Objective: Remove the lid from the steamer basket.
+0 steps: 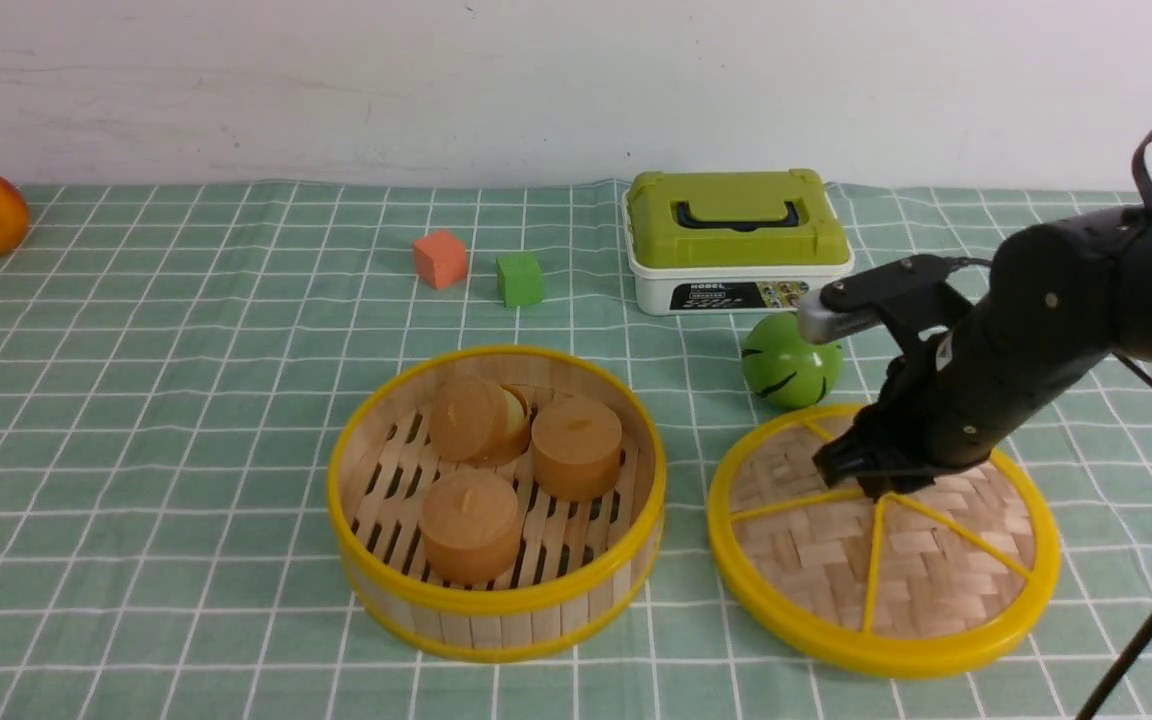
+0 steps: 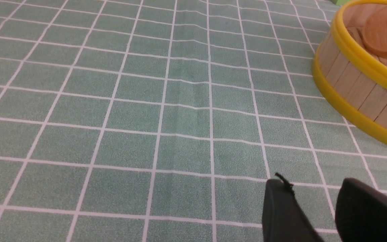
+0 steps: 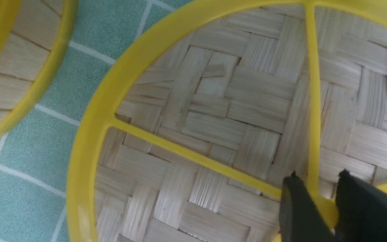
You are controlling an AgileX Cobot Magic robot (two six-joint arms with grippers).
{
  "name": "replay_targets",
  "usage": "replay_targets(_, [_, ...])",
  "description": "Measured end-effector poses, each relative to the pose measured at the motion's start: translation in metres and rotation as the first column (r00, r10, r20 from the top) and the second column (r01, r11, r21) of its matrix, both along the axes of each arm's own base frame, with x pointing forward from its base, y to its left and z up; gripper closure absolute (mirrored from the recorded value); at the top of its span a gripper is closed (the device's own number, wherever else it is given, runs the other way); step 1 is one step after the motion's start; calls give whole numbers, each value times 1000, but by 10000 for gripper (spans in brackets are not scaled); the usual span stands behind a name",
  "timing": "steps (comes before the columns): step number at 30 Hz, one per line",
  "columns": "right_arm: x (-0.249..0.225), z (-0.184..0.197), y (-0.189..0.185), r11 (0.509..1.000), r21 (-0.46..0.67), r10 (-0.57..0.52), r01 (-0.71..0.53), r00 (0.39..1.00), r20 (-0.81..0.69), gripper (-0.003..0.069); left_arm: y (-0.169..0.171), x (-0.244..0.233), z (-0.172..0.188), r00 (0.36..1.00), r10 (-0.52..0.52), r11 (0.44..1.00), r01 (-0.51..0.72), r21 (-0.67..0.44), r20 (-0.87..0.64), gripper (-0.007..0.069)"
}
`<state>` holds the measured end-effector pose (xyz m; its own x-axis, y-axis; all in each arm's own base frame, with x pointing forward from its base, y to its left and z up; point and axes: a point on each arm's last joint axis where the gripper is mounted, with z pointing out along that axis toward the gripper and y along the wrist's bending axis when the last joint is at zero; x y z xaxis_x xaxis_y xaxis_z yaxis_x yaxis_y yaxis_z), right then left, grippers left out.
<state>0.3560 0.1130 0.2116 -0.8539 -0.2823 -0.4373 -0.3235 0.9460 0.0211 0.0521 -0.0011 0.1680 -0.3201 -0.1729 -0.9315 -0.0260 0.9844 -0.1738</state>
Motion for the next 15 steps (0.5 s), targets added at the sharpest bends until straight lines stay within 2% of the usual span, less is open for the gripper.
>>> replay_targets(2, [1,2,0,1000,0,0,0,1000,0,404,0,0,0,1000,0,1000,0,0,0,386])
replay_targets(3, [1,9,0,1000,0,2,-2,1000,-3,347,0,0,0,1000,0,1000,0,0,0,386])
replay_targets(4, [1,11,0,1000,0,2,-2,1000,-4,332,0,0,0,1000,0,1000,0,0,0,386])
replay_targets(5, [-3,24,0,1000,-1,5,-5,1000,-11,279,0,0,0,1000,0,1000,0,0,0,386])
replay_targets(7, [-13,49,-3,1000,4,8,-8,1000,3,239,0,0,0,1000,0,1000,0,0,0,386])
replay_targets(12, [-64,122,-19,999,46,9,-16,990,143,242,0,0,0,1000,0,1000,0,0,0,386])
replay_targets(15, [-120,157,-36,996,81,2,-24,966,260,317,0,0,0,1000,0,1000,0,0,0,386])
